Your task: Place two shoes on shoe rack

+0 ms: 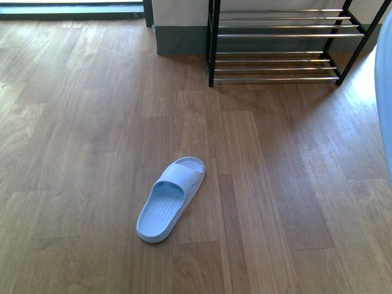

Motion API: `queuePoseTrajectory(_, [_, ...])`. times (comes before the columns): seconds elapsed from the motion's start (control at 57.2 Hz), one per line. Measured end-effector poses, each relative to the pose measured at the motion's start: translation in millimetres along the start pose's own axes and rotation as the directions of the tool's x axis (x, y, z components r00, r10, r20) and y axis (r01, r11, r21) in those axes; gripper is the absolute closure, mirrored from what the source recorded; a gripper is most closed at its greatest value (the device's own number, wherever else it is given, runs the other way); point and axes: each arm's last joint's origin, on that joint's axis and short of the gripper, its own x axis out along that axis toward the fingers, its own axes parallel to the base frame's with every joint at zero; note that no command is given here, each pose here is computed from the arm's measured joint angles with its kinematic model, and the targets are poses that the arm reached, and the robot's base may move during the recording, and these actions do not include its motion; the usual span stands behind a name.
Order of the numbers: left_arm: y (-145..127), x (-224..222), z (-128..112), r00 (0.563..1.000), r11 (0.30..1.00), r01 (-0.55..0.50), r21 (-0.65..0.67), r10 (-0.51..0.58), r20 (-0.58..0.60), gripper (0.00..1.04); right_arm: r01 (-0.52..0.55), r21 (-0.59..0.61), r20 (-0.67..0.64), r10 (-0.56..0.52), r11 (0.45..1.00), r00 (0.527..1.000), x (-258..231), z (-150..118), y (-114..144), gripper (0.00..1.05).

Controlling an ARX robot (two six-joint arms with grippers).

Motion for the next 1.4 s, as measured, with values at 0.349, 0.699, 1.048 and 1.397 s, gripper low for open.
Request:
queuePoseTrajectory(0.349, [-46.2, 168.8, -71.3, 0.910, 0.960, 0.229, 0.158, -0.154, -0.385, 0.09, 0.001, 0.000, 0.000, -0.001, 1.000, 1.000, 0.0, 0.0, 0.0, 1.03])
queuePoseTrajectory(0.699, [-80.6, 237.4, -101.7, 0.880, 0.901, 0.316, 0.296, -0.162, -0.446, 0.09, 0.001, 0.000, 0.000, -0.001, 1.000, 1.000, 0.0, 0.0, -0.1, 1.03])
queuePoseTrajectory(1.048, [-123.7, 289.7, -106.8, 0.867, 0.822, 0.402, 0.404, -0.199, -0.457, 0.09, 0.001, 0.000, 0.001, -0.001, 1.000, 1.000, 0.0, 0.0, 0.0, 1.03])
queuePoseTrajectory(1.397, [-148.5, 315.2, -128.5, 0.844, 0.792, 0.450, 0.412, -0.228, -0.485, 0.09, 0.001, 0.000, 0.000, -0.001, 1.000, 1.000, 0.0, 0.0, -0.1, 1.03])
